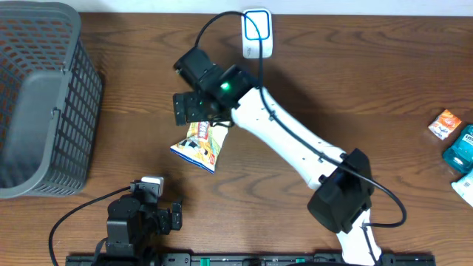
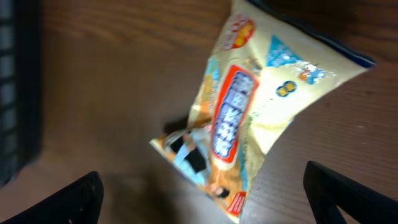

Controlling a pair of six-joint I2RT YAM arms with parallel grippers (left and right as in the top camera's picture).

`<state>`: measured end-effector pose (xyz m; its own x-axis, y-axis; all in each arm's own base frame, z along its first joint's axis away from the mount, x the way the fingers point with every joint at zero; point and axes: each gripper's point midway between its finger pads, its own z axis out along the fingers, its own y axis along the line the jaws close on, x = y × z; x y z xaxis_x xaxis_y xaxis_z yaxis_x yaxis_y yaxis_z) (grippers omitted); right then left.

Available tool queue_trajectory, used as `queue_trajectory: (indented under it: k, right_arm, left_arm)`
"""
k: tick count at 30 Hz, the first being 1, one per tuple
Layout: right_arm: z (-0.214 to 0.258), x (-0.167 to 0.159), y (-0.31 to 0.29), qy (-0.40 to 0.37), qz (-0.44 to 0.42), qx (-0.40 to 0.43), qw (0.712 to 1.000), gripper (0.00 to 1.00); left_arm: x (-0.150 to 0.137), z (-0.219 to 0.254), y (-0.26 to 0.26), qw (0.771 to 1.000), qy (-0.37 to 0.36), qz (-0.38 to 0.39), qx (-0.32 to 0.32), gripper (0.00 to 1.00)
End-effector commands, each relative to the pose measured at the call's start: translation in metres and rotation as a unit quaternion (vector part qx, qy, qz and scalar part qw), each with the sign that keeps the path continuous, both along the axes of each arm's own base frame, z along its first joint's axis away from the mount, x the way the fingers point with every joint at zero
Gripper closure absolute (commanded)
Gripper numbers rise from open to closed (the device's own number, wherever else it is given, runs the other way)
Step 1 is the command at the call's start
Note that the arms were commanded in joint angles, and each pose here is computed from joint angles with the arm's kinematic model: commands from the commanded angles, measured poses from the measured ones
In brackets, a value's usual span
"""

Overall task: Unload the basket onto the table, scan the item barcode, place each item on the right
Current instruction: 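Reach the right gripper to the yellow snack bag and grasp it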

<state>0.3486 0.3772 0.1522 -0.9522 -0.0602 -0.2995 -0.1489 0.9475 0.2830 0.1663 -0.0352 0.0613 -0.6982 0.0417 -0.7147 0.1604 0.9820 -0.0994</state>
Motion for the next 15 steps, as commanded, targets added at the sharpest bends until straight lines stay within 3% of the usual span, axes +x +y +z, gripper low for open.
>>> queue_trajectory:
  k: [1, 4, 11, 15]
  right_arm:
    - [-0.026, 0.021, -0.015, -0.013, -0.077, -0.043, 0.996, 0.06]
    - [-0.041, 0.02, -0.011, 0.004, -0.078, -0.044, 0.996, 0.12]
    - [-0.085, 0.015, 0.0, 0.024, -0.09, -0.065, 0.994, 0.12]
    - [-0.117, 0.007, 0.007, 0.061, -0.082, -0.067, 0.992, 0.21]
  left_arm:
    - [-0.004, -0.004, -0.001, 1.0, 0.011, -0.001, -0.003, 0.02]
    - [-0.004, -0.004, -0.001, 1.0, 0.011, -0.001, -0.003, 0.02]
    - [-0.004, -0.004, -0.001, 1.0, 0.011, -0.001, -0.003, 0.02]
    - [-0.004, -0.004, -0.001, 1.0, 0.011, -0.001, -0.003, 0.02]
